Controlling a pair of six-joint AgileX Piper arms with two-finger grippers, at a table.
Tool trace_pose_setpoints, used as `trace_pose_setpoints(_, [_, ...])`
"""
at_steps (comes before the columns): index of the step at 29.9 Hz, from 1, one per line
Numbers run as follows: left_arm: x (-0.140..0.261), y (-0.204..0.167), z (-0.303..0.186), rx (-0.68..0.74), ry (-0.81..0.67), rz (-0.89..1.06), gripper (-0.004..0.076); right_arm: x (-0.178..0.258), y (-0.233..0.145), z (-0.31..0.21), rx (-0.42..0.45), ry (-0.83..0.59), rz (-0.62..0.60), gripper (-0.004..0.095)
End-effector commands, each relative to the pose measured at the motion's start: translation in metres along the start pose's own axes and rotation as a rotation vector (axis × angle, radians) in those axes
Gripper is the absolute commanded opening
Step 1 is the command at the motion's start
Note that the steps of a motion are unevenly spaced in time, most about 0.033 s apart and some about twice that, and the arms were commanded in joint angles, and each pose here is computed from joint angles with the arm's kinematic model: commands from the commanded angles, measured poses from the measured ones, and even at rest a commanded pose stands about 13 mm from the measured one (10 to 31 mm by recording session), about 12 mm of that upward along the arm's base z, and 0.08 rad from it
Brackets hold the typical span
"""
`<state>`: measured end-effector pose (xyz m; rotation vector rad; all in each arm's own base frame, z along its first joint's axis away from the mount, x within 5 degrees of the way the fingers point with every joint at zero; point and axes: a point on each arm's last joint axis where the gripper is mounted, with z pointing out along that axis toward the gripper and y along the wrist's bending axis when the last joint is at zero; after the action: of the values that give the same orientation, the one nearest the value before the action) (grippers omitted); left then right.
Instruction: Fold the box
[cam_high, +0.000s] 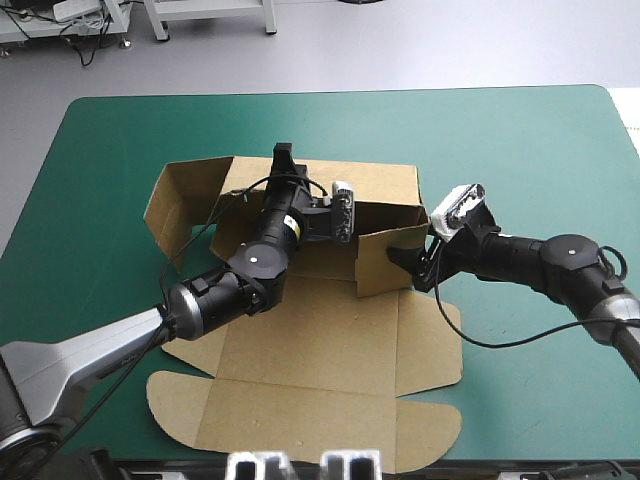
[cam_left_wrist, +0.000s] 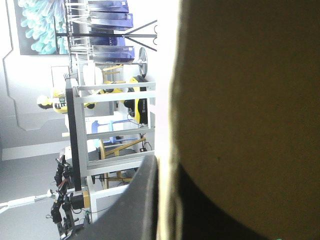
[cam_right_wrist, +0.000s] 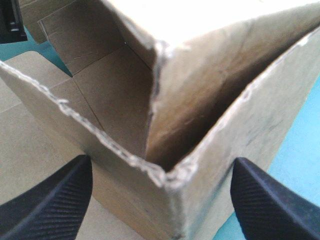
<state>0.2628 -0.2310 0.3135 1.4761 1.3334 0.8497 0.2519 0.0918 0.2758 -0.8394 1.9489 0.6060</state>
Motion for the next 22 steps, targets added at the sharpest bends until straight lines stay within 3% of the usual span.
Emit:
trace_pose_setpoints(1, [0.001,0.025,-0.014,-0.071,0.002,-0.009,0.0014,-0.015,0.007,-0.002,0.020,-0.067,-0.005,0.0705])
trace_pose_setpoints(15, [0.011,0.017,-0.014,0.011,0.114,-0.072,0.0013,-0.026,0.024,0.019,0.297,-0.075,-0.007,0.0602])
trace_pose_setpoints(22, [0.011,0.015,-0.014,0.030,0.116,-0.095,0.0013,-0.026,0.023,0.019,0.330,-0.085,0.024,0.0545])
